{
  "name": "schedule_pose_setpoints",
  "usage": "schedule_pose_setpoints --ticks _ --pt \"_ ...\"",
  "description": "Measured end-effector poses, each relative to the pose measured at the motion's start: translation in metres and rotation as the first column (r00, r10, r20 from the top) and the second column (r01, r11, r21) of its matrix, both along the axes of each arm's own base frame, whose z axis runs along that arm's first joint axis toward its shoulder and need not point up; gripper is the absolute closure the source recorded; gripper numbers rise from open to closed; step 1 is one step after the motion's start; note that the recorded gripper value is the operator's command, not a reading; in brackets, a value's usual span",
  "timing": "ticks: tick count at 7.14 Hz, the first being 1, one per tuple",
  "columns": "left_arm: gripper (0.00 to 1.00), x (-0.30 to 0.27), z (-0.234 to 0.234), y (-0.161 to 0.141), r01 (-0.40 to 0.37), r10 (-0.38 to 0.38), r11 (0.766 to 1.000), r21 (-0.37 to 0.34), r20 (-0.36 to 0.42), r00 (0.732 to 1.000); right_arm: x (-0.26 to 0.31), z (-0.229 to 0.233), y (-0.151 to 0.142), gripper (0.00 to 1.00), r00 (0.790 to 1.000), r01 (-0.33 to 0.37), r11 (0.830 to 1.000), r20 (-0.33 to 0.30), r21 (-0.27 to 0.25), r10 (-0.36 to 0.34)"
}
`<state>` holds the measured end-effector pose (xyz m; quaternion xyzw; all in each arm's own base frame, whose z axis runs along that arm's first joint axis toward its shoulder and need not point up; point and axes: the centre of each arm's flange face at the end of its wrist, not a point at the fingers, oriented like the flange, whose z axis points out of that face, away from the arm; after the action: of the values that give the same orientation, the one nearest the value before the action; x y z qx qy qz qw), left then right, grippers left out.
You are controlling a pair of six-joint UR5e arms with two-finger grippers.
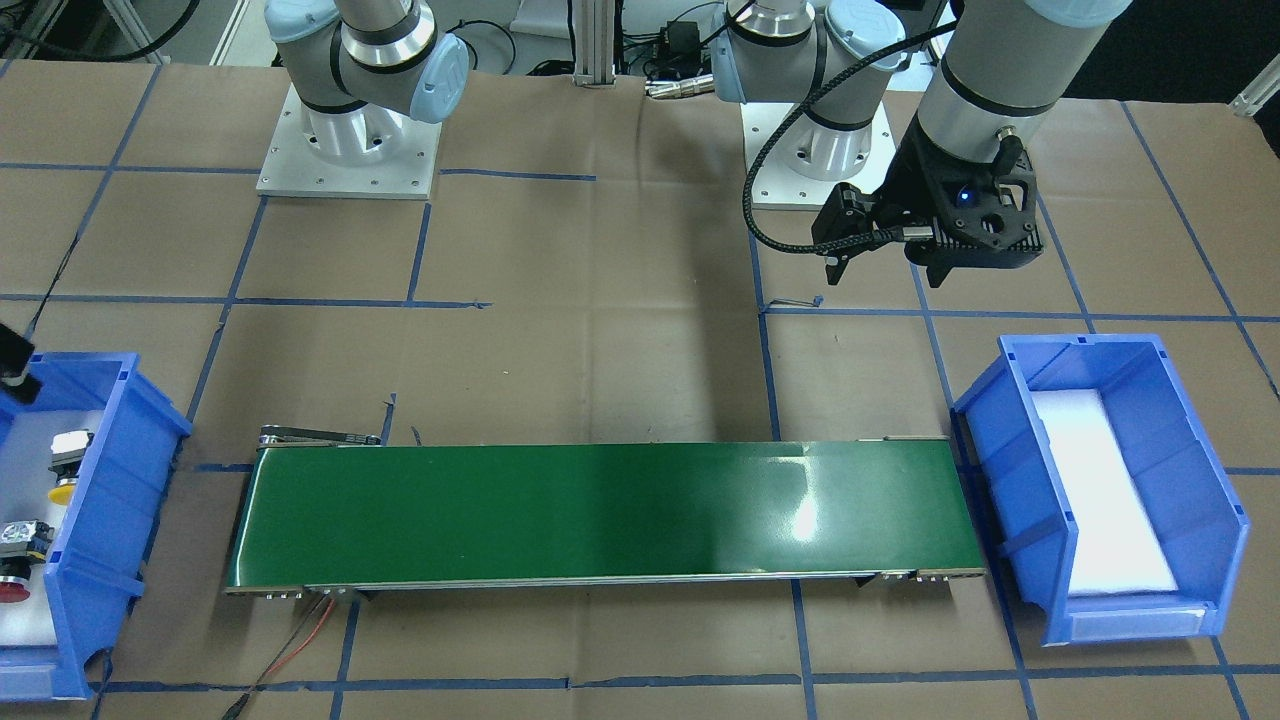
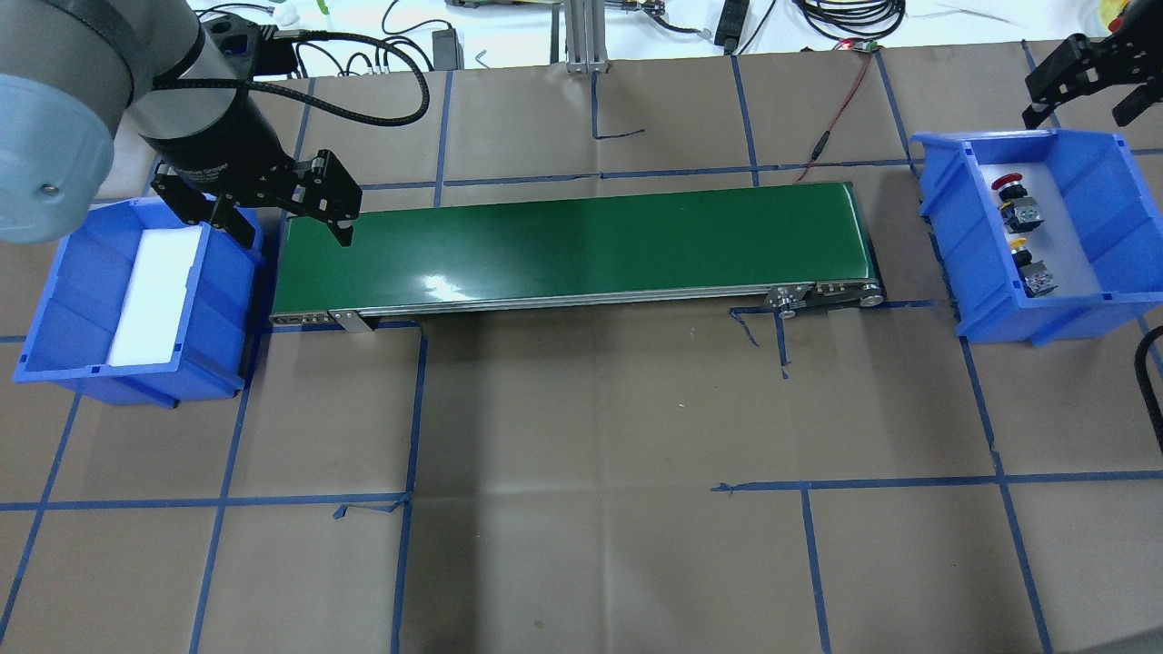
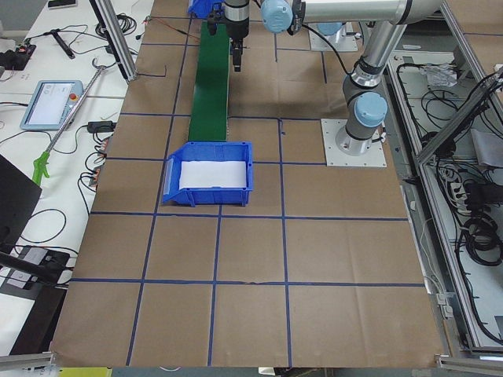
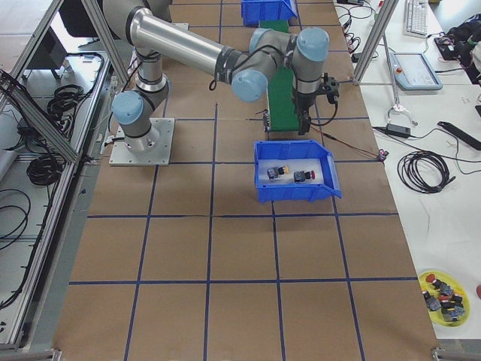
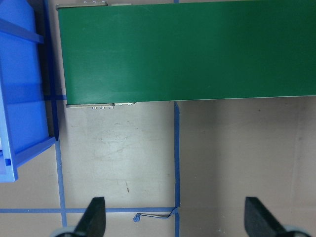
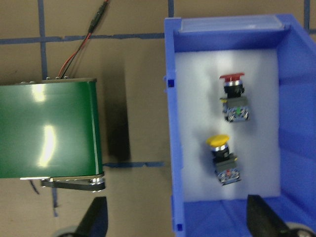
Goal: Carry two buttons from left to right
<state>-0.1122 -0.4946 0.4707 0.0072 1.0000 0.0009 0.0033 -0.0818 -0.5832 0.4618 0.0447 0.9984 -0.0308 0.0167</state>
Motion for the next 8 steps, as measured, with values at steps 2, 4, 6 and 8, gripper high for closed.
schedule_pose_setpoints --ticks 2,4,6,8 --pt "0.0 0.0 0.0 0.0 0.0 0.0 1.0 0.001 0.0 1.0 0.095 0.015 0.031 0.0 0.993 0.116 0.993 0.006 0.03 -0.116" --pt "0.0 0.0 0.0 0.0 0.0 0.0 1.0 0.001 0.0 1.0 0.184 0.02 0.049 0.0 0.996 0.084 0.996 0.006 0.03 -0.084" --pt "0.0 0.0 0.0 0.0 0.0 0.0 1.0 0.0 0.0 1.0 0.225 0.016 0.061 0.0 0.999 0.021 0.999 -0.029 0.04 -0.02" --pt "0.0 0.0 0.0 0.0 0.0 0.0 1.0 0.0 0.0 1.0 0.229 0.008 0.065 0.0 0.998 0.005 0.999 -0.059 0.054 -0.002"
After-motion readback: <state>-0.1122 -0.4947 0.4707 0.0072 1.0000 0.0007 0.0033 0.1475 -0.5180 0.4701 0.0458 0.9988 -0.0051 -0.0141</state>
